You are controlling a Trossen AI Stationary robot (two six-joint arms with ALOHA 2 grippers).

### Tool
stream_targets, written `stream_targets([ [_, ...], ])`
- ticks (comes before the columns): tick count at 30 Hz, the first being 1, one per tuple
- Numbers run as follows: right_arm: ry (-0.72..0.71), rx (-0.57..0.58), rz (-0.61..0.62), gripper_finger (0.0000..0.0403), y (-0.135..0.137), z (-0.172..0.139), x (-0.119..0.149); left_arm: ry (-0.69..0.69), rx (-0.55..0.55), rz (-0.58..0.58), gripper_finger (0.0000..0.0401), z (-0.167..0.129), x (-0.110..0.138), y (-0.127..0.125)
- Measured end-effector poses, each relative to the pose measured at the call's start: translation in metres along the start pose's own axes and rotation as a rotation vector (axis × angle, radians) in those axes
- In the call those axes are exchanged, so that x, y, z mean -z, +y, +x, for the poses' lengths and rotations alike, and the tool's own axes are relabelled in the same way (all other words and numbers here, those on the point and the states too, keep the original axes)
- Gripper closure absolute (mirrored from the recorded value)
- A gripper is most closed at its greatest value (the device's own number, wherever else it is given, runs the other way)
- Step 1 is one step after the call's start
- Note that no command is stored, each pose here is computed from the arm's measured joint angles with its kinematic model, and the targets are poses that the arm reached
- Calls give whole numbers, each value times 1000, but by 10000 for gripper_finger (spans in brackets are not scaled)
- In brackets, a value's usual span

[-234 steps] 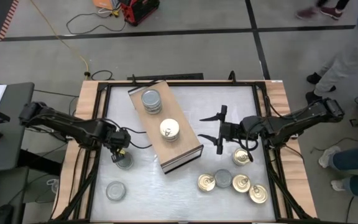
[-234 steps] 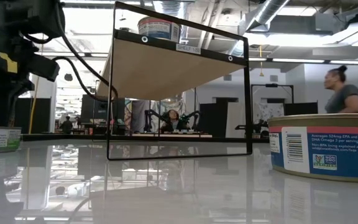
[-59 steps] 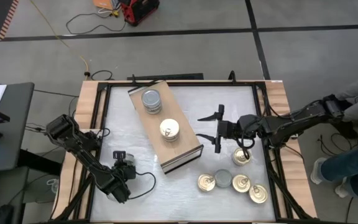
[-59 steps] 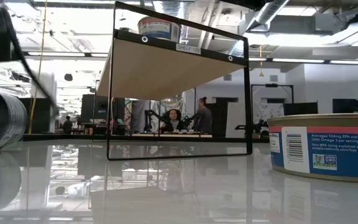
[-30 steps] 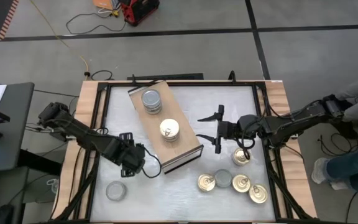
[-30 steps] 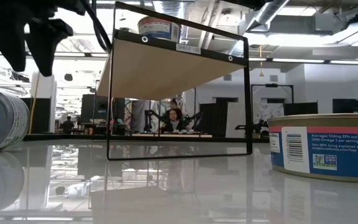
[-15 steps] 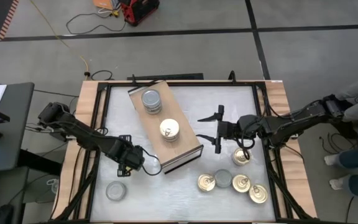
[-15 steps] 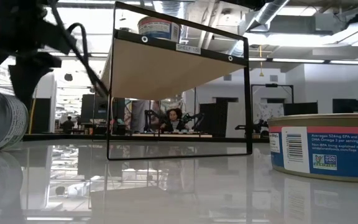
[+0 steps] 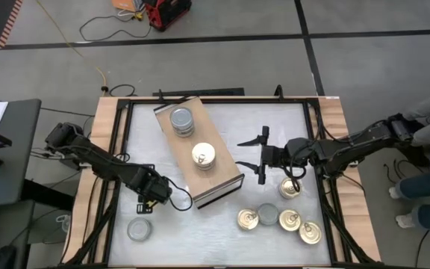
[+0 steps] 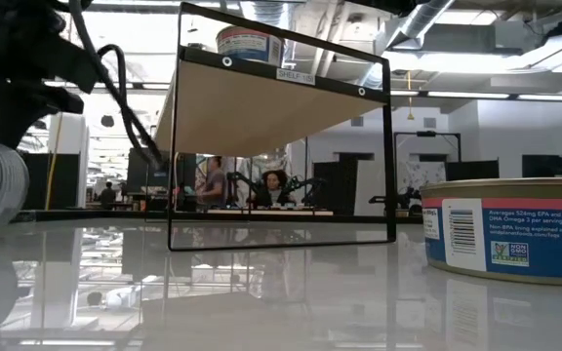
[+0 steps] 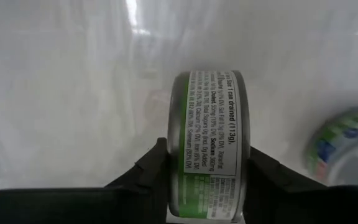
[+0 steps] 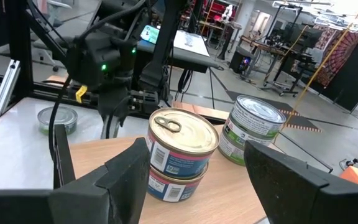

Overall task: Stack canned seafood by type on shelf
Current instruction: Stack the green tuna can on top of the other green tuna can on the shelf

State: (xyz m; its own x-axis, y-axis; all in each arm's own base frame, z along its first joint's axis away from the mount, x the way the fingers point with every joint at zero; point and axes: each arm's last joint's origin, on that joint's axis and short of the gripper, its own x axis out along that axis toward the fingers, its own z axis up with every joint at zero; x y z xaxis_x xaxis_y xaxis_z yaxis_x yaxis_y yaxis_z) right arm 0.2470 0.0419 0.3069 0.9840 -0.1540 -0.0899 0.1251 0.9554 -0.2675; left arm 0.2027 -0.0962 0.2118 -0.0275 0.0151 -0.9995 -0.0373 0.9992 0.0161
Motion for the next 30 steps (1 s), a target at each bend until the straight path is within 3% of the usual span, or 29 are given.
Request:
stream_targets([
  [5, 0, 0, -4, 112, 0, 0, 0, -65, 56, -23, 272, -27, 5, 2],
  [10, 4, 8, -1, 112, -2, 1, 1, -288, 94, -83, 272, -75, 15, 15],
  [16, 7, 8, 0, 112, -2, 1, 1, -564, 112, -237, 272, -120, 43, 45],
  [21, 5, 8, 0, 112, -2, 1, 1, -832, 41, -382, 272, -144, 57, 69],
  [25, 3, 9, 1, 112, -2, 1, 1, -1097, -58, -472, 272, -165, 55, 87],
  [30, 4, 8, 2, 112, -2, 1, 1, -1324, -115, -663, 268, -186, 48, 114],
])
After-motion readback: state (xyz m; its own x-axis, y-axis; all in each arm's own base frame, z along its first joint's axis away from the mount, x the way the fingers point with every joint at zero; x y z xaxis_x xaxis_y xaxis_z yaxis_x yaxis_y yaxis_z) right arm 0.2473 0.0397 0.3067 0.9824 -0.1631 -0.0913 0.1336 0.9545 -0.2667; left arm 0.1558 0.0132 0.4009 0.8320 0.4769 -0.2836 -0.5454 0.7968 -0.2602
